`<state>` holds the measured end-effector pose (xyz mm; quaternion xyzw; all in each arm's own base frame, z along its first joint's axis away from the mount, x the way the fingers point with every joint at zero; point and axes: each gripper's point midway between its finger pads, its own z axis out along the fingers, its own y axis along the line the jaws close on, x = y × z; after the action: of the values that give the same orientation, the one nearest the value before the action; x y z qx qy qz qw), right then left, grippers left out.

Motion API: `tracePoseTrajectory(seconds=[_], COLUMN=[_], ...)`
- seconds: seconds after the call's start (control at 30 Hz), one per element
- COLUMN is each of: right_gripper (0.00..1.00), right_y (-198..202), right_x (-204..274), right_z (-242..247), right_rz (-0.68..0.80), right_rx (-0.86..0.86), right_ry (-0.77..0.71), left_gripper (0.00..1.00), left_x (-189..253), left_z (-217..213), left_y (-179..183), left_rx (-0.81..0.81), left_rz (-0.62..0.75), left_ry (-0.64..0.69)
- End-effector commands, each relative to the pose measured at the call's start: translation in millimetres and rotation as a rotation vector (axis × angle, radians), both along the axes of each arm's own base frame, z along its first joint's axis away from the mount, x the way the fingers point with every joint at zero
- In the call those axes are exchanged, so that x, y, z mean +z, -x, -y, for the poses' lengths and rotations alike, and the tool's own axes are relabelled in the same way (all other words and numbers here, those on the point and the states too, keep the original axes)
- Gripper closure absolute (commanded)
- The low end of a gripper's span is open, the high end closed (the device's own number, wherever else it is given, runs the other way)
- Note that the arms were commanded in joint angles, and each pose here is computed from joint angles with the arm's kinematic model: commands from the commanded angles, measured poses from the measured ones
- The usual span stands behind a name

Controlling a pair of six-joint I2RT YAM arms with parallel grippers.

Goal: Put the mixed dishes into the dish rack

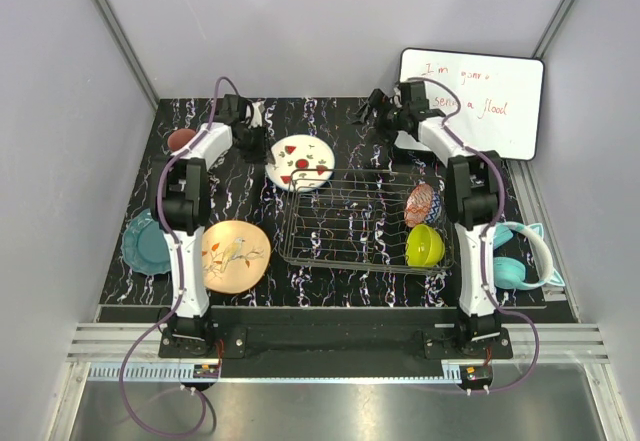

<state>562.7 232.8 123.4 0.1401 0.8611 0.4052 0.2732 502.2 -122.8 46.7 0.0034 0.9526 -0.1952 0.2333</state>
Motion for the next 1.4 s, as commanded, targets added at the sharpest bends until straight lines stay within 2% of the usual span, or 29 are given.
tracePoseTrajectory(seconds=[0.0, 0.03, 0.1, 0.3, 0.53, 0.63, 0.73, 0.87, 1.1, 1.37], right_gripper=[0.00, 0.00, 0.00, 0.00, 0.00, 0.00, 0.00, 0.00, 0.00, 0.00], right_y=[7.2, 7.5, 7.0, 12.3, 17.1, 17.4, 16.0, 17.2, 22.8, 30.9], right_x=[-26.1, -30.2, -38.6, -45.6, -38.0, -34.9, -32.8, -34.3, -47.1, -61.9], right_z=[-26.2, -28.4, -32.1, -45.3, -60.7, -65.4, -66.7, -74.9, -88.6, -106.8], right_rz=[-0.061, -0.064, -0.078, -0.094, -0.076, -0.069, -0.074, -0.077, -0.106, -0.135], right_rx=[0.106, 0.117, 0.127, 0.158, 0.193, 0.199, 0.192, 0.202, 0.214, 0.236], right_ry=[0.038, 0.049, 0.056, 0.057, 0.073, 0.073, 0.069, 0.062, 0.057, 0.053], left_gripper=[0.47, 0.41, 0.37, 0.37, 0.38, 0.42, 0.44, 0.44, 0.44, 0.44], left_x=[14.6, 19.0, 20.4, 16.7, 65.6, 89.8, 93.4, 61.4, 17.3, -1.5], left_z=[-5.6, -10.9, -14.7, -21.5, -14.8, -15.1, -23.4, -38.2, -48.0, -41.1], left_y=[-5.8, -7.5, -7.7, -14.3, -18.6, -15.9, -11.0, -0.9, 4.0, -4.6], left_rx=[-0.013, -0.004, -0.004, 0.024, 0.024, 0.054, 0.093, 0.108, 0.103, 0.084], left_rz=[0.045, 0.060, 0.064, 0.049, 0.103, 0.127, 0.153, 0.104, 0.029, 0.002], left_ry=[-0.023, -0.043, -0.048, -0.043, 0.084, 0.119, 0.089, 0.006, -0.054, -0.052])
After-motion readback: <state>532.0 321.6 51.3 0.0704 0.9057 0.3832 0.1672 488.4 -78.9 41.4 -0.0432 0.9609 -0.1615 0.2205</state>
